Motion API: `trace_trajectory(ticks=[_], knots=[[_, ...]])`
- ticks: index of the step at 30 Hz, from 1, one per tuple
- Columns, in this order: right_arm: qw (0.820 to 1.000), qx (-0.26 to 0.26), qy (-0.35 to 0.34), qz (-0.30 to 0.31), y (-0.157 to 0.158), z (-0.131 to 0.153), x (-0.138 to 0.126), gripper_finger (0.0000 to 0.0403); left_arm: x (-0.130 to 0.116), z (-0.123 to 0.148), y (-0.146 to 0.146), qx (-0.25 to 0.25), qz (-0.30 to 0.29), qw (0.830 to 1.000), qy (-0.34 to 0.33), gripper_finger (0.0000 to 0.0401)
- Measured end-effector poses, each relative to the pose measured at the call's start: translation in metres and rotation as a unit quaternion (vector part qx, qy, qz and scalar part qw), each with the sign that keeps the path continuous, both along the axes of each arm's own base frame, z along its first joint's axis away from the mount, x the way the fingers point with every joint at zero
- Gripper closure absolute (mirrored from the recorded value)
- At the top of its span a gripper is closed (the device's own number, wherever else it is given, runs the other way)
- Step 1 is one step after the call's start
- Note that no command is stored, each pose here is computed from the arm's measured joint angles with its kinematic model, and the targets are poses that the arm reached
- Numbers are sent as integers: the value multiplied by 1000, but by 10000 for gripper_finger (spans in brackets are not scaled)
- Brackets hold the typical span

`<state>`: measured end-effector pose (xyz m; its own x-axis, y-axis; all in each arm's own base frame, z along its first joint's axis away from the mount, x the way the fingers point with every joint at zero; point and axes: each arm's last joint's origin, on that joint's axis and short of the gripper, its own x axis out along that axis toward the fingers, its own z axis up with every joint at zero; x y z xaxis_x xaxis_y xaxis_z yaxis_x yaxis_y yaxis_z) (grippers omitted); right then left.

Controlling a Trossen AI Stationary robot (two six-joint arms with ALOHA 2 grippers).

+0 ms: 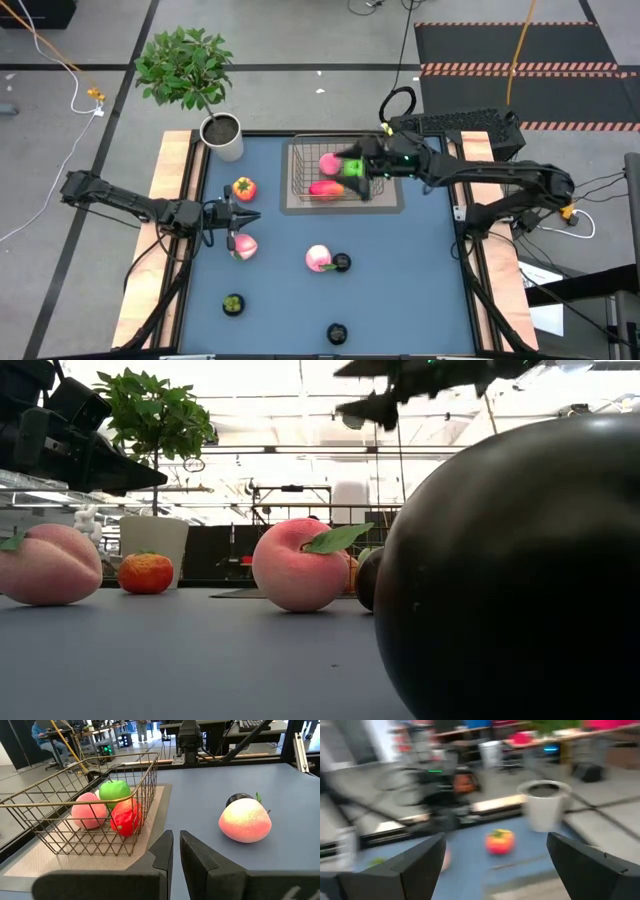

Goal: Build produce basket
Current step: Put the top right black plum into the wire basket

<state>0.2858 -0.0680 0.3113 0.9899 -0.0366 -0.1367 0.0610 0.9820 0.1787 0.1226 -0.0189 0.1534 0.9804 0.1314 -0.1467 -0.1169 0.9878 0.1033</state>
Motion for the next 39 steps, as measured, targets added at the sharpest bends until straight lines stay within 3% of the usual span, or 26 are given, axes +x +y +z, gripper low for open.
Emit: trace_trajectory(ticks=[9, 14, 18, 23, 33, 35, 39], knots=[[987, 45, 34, 149, 64, 1, -3, 60, 0, 0, 0, 0, 0, 1000, 0, 364], [970, 23, 61, 233, 117, -17, 4, 60, 0, 0, 0, 0, 0, 1000, 0, 364], [965, -2, 89, 248, 146, -37, 6, 60, 0, 0, 0, 0, 0, 1000, 0, 364], [960, -15, 140, 241, 166, -73, 13, 60, 0, 0, 0, 0, 0, 1000, 0, 364], [948, 45, 265, 171, 179, -146, 25, 61, 0, 0, 0, 0, 0, 1000, 0, 364], [943, 16, 288, 168, 181, -156, 24, 65, 0, 0, 0, 0, 0, 1000, 0, 364], [941, -65, 314, 106, 179, -166, 22, 75, 0, 0, 0, 0, 0, 1000, 0, 364]])
